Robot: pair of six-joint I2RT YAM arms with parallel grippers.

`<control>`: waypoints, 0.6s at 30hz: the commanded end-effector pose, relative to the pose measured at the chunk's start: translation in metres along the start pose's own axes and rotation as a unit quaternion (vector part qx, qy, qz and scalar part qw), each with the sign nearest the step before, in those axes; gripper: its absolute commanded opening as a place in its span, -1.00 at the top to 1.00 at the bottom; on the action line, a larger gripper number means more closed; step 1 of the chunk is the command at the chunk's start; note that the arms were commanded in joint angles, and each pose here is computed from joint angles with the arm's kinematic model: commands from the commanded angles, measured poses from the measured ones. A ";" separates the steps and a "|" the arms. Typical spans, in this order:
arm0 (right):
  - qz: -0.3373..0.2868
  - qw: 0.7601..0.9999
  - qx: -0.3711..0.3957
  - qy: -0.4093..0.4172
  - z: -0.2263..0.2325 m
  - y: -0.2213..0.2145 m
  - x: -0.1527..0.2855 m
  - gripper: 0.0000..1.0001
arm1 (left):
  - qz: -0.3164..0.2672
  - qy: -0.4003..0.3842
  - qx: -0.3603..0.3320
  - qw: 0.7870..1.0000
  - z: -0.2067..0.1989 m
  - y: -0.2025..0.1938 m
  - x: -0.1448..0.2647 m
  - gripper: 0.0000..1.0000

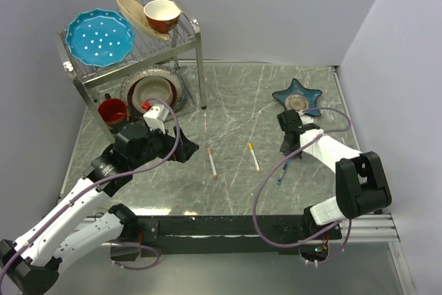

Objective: Insert the pens into the pen caps

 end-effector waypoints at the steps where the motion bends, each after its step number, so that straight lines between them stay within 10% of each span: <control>1: -0.056 0.995 0.014 0.076 0.028 0.015 0.037 1.00 | -0.007 -0.047 -0.014 0.999 -0.008 0.002 -0.002 -0.97; 12: -0.080 0.961 0.014 0.265 0.046 0.011 0.113 1.00 | -0.013 -0.216 0.068 0.974 -0.042 -0.001 -0.020 -0.79; 18: -0.046 0.876 0.010 0.480 0.069 -0.007 0.177 1.00 | 0.005 -0.318 0.103 0.943 -0.058 -0.003 -0.038 -0.72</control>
Point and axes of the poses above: each gripper's point midway between its finger pads, its own x axis back along the fingers, its own z axis along the line the jaws close on, y = z × x, the point moved 7 cm from there along x, back along the fingers, and after that the axes turned 13 degrees about -x, right-handed, at the moved point
